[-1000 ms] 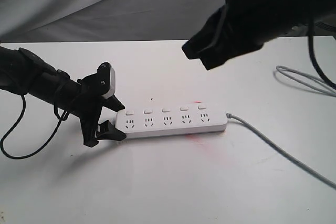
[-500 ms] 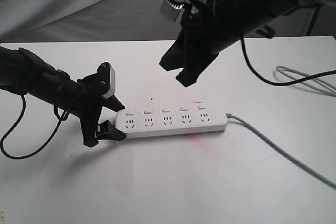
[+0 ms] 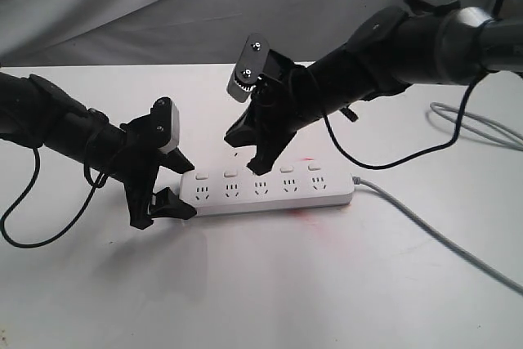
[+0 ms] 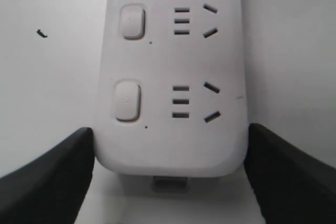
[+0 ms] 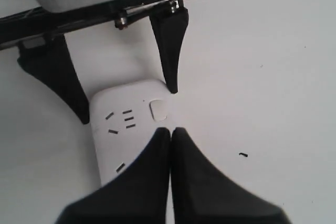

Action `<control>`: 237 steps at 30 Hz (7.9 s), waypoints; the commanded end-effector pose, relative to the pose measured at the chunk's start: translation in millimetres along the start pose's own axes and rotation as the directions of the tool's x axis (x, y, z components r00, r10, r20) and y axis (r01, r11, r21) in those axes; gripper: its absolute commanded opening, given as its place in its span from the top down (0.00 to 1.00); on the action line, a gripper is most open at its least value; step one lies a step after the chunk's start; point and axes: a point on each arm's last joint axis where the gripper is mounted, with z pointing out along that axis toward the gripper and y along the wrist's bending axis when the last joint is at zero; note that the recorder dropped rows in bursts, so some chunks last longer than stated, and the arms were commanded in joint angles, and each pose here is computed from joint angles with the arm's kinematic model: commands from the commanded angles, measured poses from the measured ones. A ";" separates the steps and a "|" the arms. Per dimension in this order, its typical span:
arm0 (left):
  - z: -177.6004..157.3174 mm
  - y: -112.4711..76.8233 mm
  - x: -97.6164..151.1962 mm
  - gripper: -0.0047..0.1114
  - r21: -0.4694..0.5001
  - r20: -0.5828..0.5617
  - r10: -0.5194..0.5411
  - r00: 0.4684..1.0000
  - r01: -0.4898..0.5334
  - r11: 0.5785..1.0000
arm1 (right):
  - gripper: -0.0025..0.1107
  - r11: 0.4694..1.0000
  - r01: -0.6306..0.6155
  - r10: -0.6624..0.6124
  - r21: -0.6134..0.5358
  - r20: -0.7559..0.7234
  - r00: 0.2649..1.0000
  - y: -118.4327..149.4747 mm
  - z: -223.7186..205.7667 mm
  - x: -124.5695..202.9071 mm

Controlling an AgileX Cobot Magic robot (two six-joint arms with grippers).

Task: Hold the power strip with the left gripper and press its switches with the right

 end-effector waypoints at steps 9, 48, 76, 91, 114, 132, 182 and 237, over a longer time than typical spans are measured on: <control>0.8 0.0 1.9 0.39 -0.001 -0.028 0.035 0.999 -0.035 0.999 | 0.98 0.992 0.029 -0.018 -0.127 0.091 0.996 -18.8 37.3 -9.0; 0.8 0.0 1.9 0.39 -0.001 -0.028 0.035 0.999 -0.035 0.999 | 0.71 0.979 0.194 -0.186 -0.063 0.114 0.976 -13.7 83.1 10.1; 0.8 0.0 1.9 0.39 -0.001 -0.028 0.035 0.999 -0.035 0.999 | 0.71 0.961 0.270 -0.271 -0.067 -0.010 0.963 -15.7 91.5 28.8; 0.8 0.0 1.9 0.39 -0.001 -0.028 0.035 0.999 -0.035 0.999 | 0.71 0.953 0.285 -0.287 -0.106 -0.007 0.958 -5.3 97.3 24.8; 0.8 0.0 1.9 0.39 -0.001 -0.028 0.035 0.999 -0.035 0.999 | 0.71 0.961 0.246 -0.260 -0.130 -0.108 0.959 -8.6 102.2 44.6; 0.8 0.0 1.9 0.39 -0.001 -0.028 0.035 0.999 -0.035 0.999 | 0.71 0.973 0.207 -0.218 -0.104 -0.113 0.969 -10.9 107.0 49.6; 0.8 0.0 1.9 0.39 -0.001 -0.028 0.035 0.999 -0.035 0.999 | 0.71 0.975 0.202 -0.209 -0.095 -0.067 0.976 -27.3 60.1 28.4; 0.8 0.0 1.9 0.39 -0.001 -0.028 0.035 0.999 -0.035 0.999 | 0.71 0.969 0.206 -0.220 -0.136 -0.092 0.971 -19.8 62.6 27.0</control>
